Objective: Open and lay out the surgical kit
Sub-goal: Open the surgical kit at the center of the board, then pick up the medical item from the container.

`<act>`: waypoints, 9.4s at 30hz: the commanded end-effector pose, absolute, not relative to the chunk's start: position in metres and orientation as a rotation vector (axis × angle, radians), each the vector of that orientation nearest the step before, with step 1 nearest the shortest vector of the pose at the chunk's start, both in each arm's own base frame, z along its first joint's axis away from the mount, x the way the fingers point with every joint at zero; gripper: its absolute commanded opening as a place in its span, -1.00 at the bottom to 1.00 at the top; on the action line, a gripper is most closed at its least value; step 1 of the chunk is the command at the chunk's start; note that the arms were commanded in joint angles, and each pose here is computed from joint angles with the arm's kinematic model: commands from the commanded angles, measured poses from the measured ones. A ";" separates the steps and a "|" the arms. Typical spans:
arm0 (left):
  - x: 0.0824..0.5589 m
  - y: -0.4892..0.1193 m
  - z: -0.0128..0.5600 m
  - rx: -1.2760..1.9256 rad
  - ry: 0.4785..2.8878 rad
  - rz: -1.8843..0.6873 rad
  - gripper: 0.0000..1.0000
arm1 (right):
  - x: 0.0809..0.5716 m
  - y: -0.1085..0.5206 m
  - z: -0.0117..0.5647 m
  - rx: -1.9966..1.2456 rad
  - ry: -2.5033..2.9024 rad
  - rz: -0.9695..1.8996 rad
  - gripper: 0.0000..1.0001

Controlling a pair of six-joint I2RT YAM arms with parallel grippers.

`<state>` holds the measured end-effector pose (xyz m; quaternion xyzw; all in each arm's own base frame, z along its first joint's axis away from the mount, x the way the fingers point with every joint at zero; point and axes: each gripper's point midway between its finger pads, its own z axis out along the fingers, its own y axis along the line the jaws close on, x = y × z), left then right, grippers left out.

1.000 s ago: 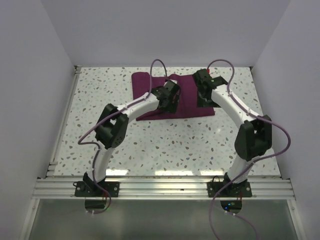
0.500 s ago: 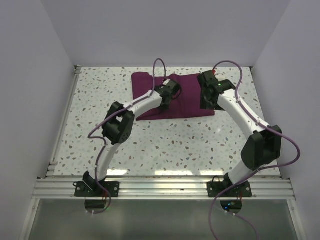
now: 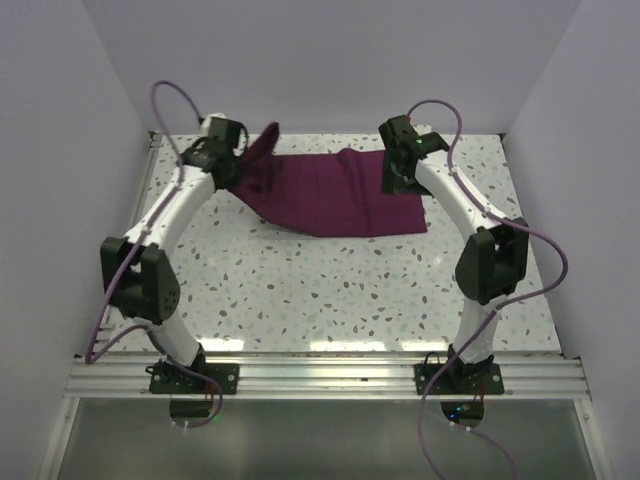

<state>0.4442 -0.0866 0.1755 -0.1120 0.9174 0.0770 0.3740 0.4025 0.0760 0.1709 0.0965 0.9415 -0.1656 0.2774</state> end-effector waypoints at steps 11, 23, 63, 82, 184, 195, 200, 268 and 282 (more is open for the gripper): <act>0.344 -0.003 0.127 -0.513 2.453 0.194 0.99 | 0.545 0.135 0.170 0.217 2.364 -0.203 0.96; 0.316 -0.011 0.117 -0.483 2.507 0.127 0.99 | 0.624 0.095 0.143 0.387 2.208 -0.136 0.43; 0.327 -0.018 0.093 -0.485 2.568 0.140 0.92 | 0.689 0.048 0.129 0.513 1.989 -0.099 0.40; 0.320 -0.015 0.092 -0.472 2.570 0.161 0.92 | 0.685 0.088 0.076 0.482 2.104 0.027 0.24; 0.400 -0.023 0.207 -0.449 2.272 0.070 0.99 | 0.247 0.133 0.179 0.114 2.486 0.174 -1.00; 0.416 -0.029 0.191 -0.465 2.299 0.039 0.99 | 0.097 0.080 0.138 0.094 2.817 0.190 -1.00; 0.415 -0.031 0.192 -0.464 2.302 0.032 0.98 | 0.085 0.070 0.116 0.118 2.949 0.037 0.90; 0.541 -0.183 0.048 -0.157 2.540 -0.103 -1.00 | 0.207 0.122 0.157 0.057 2.785 -0.033 0.82; 0.542 -0.206 0.126 -0.329 2.402 -0.717 -1.00 | 0.203 0.127 0.153 0.073 2.798 0.008 0.80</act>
